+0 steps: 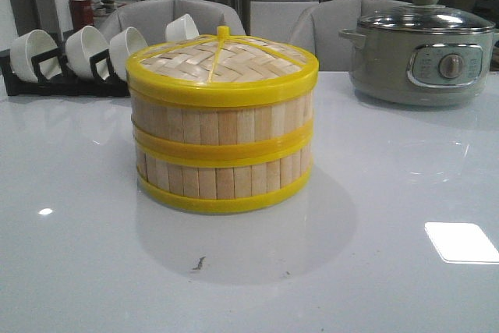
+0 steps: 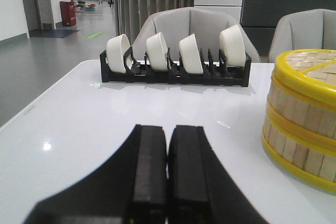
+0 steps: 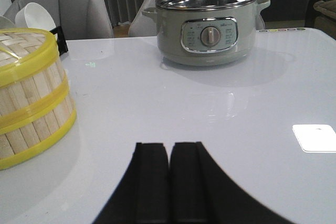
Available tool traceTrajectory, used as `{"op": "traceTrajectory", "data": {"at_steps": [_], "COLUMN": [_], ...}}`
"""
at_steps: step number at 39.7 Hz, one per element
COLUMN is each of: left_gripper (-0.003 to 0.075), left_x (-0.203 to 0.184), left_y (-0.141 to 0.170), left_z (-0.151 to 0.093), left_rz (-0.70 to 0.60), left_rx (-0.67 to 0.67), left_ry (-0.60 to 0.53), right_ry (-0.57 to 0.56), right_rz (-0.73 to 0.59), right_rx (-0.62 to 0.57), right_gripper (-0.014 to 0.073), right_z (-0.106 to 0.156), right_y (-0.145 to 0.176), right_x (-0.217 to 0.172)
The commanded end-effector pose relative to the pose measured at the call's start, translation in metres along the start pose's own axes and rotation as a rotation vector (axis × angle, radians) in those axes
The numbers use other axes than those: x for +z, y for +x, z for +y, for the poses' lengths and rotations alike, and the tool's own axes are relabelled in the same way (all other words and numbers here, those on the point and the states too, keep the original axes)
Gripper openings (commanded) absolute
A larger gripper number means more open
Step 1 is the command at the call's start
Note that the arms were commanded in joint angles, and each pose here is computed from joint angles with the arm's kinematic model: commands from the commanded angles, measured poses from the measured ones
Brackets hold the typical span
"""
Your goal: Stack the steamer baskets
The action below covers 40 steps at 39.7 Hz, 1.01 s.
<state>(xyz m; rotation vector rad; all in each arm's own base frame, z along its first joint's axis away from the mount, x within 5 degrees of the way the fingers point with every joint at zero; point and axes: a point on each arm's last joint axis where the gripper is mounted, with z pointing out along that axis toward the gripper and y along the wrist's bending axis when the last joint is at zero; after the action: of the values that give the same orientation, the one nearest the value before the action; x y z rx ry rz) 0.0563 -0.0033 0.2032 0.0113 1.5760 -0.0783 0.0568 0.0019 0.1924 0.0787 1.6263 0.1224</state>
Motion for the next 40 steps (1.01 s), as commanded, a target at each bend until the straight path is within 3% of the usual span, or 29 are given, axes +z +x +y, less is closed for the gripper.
{"op": "traceTrajectory", "data": {"at_steps": [1, 26, 40], "left_gripper": [0.0085, 0.0085, 0.0085], "left_x": [-0.0015, -0.0015, -0.0015], "left_y": [-0.0080, -0.0080, -0.0080], "left_z": [-0.0002, -0.0002, -0.0002], "left_rz": [-0.097, -0.097, -0.097], "left_rx": [-0.004, -0.004, -0.004], "left_ry": [0.002, 0.002, 0.002], "right_ry": [-0.019, -0.018, -0.011], "right_rz": [-0.136, -0.158, -0.159], "right_rx": [-0.011, -0.035, -0.117], "right_gripper": [0.0027, 0.0027, 0.0027], "right_z": [0.0020, 0.0021, 0.0021], "right_y": [-0.0151, -0.0171, -0.0171], "right_x": [-0.0033, -0.0036, -0.0036]}}
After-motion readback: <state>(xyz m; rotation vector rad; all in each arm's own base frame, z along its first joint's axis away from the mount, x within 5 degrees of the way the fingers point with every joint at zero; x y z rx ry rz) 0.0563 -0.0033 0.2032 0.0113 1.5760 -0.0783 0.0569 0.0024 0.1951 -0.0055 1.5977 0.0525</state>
